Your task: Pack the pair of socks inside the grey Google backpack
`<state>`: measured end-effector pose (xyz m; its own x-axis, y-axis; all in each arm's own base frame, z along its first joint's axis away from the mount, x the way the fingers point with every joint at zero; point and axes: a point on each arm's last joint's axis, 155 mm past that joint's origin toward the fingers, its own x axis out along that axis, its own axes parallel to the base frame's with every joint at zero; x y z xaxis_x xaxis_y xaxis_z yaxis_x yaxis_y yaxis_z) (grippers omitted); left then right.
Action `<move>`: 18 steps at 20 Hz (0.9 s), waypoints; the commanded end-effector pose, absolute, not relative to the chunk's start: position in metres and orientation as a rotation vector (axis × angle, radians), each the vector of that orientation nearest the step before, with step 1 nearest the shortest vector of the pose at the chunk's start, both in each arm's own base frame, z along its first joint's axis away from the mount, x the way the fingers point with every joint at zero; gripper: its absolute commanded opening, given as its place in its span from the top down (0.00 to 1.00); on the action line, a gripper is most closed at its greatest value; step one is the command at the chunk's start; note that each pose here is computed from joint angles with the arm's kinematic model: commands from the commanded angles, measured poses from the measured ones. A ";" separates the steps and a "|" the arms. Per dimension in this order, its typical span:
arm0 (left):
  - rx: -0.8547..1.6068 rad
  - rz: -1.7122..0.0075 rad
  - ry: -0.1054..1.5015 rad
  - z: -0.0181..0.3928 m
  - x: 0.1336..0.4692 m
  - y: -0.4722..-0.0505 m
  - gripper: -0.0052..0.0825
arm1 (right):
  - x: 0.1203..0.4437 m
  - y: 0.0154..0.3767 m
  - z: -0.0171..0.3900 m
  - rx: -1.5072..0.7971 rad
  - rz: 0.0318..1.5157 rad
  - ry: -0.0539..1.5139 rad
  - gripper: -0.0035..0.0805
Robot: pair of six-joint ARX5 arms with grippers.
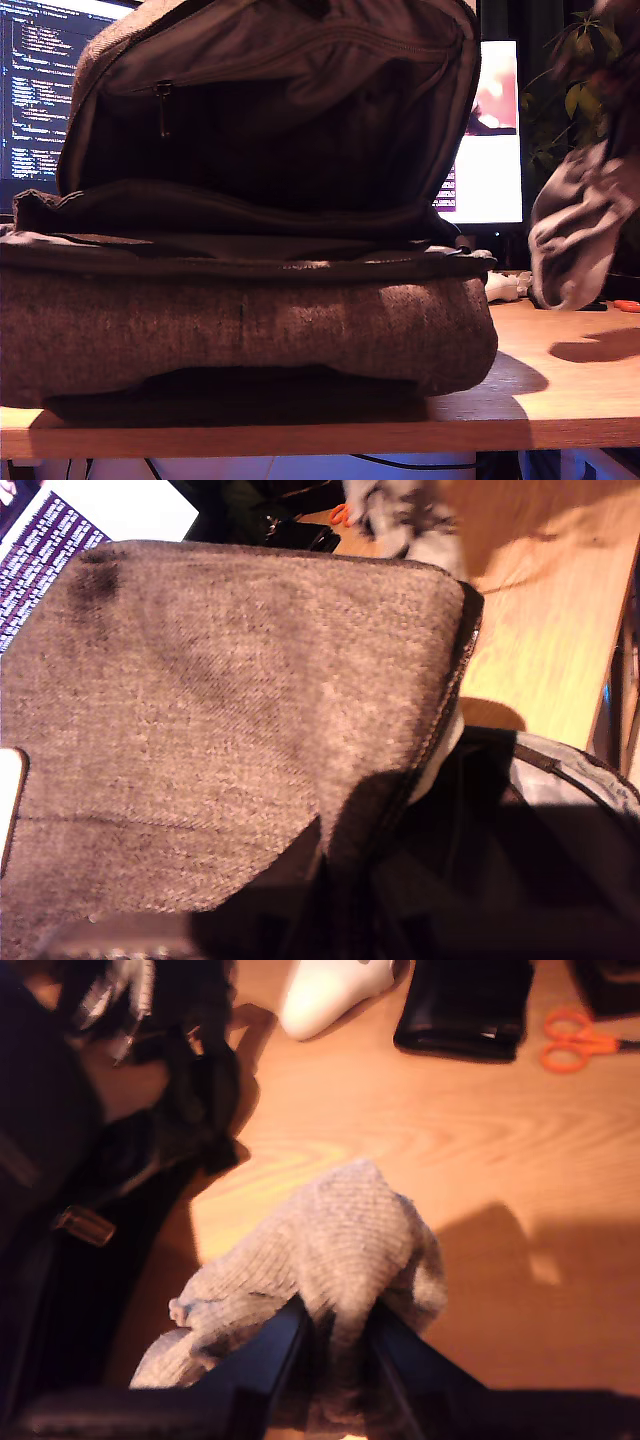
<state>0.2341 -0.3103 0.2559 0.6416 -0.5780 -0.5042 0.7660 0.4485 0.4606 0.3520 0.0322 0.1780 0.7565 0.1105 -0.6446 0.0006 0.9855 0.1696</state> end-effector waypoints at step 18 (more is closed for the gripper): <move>0.588 -0.898 0.185 0.305 0.244 -0.317 0.97 | 0.240 0.152 0.231 0.058 0.602 0.380 0.97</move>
